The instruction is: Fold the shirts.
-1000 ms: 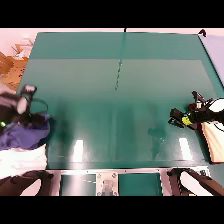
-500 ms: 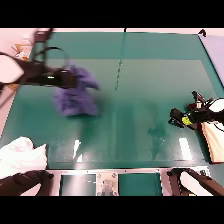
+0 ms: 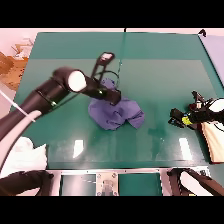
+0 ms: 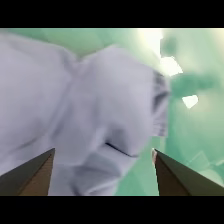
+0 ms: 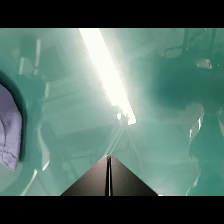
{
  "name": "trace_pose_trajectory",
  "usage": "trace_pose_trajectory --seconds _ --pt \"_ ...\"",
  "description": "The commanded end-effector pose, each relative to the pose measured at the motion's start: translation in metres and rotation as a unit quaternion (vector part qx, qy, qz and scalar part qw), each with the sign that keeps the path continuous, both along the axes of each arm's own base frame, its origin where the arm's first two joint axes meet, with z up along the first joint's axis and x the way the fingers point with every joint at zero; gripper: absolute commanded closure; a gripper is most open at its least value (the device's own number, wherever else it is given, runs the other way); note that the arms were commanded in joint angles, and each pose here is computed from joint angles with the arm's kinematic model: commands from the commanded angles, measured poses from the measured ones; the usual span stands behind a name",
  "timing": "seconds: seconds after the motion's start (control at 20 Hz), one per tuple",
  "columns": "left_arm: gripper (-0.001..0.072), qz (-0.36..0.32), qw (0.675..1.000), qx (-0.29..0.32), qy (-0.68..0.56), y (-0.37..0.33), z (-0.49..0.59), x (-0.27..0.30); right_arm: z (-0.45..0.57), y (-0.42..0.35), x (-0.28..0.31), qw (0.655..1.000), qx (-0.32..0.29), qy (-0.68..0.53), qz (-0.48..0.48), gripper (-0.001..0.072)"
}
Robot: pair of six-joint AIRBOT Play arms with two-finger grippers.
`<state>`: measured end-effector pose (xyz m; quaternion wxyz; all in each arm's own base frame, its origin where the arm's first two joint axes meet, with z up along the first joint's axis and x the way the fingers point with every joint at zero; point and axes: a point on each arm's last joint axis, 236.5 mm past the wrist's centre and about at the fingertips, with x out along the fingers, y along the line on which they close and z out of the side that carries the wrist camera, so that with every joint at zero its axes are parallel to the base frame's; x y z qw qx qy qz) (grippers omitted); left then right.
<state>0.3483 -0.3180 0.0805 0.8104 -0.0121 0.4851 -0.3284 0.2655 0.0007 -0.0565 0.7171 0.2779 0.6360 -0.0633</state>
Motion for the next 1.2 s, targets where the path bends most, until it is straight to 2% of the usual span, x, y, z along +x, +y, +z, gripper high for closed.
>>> trace_pose_trajectory --seconds 0.0,0.15,0.35,0.5,0.55,0.6,0.65,0.7,0.75,0.8,0.85,1.05,1.1,1.15 --pt "0.0003 0.041 0.997 0.038 0.047 0.061 0.000 0.010 0.000 0.000 0.000 1.000 0.000 0.000 0.000 0.0693" --pt "0.0003 0.095 0.986 0.092 0.097 0.132 -0.025 0.016 0.000 0.000 0.002 1.000 -0.001 -0.003 -0.001 0.0693" --pt "0.0003 0.142 0.974 0.085 0.157 0.154 -0.104 -0.001 0.002 -0.008 0.019 0.999 -0.016 -0.039 -0.014 0.0693" --pt "0.0004 0.174 0.973 0.002 0.152 0.126 -0.144 -0.005 0.005 -0.005 0.031 0.998 -0.006 -0.060 -0.027 0.0689" --pt "0.0005 0.194 0.971 -0.031 0.140 0.119 -0.150 0.000 0.006 0.005 0.034 0.997 0.015 -0.062 -0.032 0.0615" --pt "0.0069 0.209 0.968 -0.054 0.130 0.114 -0.153 0.004 0.005 0.016 0.038 0.997 0.030 -0.065 -0.027 0.0494" --pt "0.0106 0.217 0.965 -0.074 0.124 0.111 -0.153 0.006 0.004 0.030 0.046 0.996 0.043 -0.078 -0.006 0.0409" --pt "0.0106 0.218 0.965 -0.084 0.118 0.109 -0.153 0.008 0.001 0.047 0.052 0.995 0.059 -0.085 0.012 0.0406" --pt "0.0106 0.219 0.964 -0.091 0.117 0.108 -0.153 0.008 -0.005 0.066 0.056 0.993 0.079 -0.085 0.027 0.0369" --pt "0.0105 0.220 0.964 -0.093 0.118 0.107 -0.153 0.008 -0.013 0.083 0.058 0.992 0.093 -0.081 0.040 0.0295" --pt "0.0105 0.225 0.961 -0.100 0.127 0.105 -0.156 0.008 -0.022 0.098 0.058 0.991 0.104 -0.072 0.048 0.0276" --pt "0.0107 0.231 0.950 -0.115 0.175 0.094 -0.176 0.000 -0.052 0.137 0.054 0.987 0.147 -0.038 0.060 0.0283" --pt "0.0188 0.231 0.950 -0.122 0.173 0.092 -0.175 0.001 -0.055 0.142 0.056 0.985 0.158 -0.039 0.062 0.0315" --pt "0.0520 0.227 0.951 -0.127 0.168 0.090 -0.171 0.004 -0.055 0.146 0.058 0.983 0.169 -0.042 0.062 0.0407"
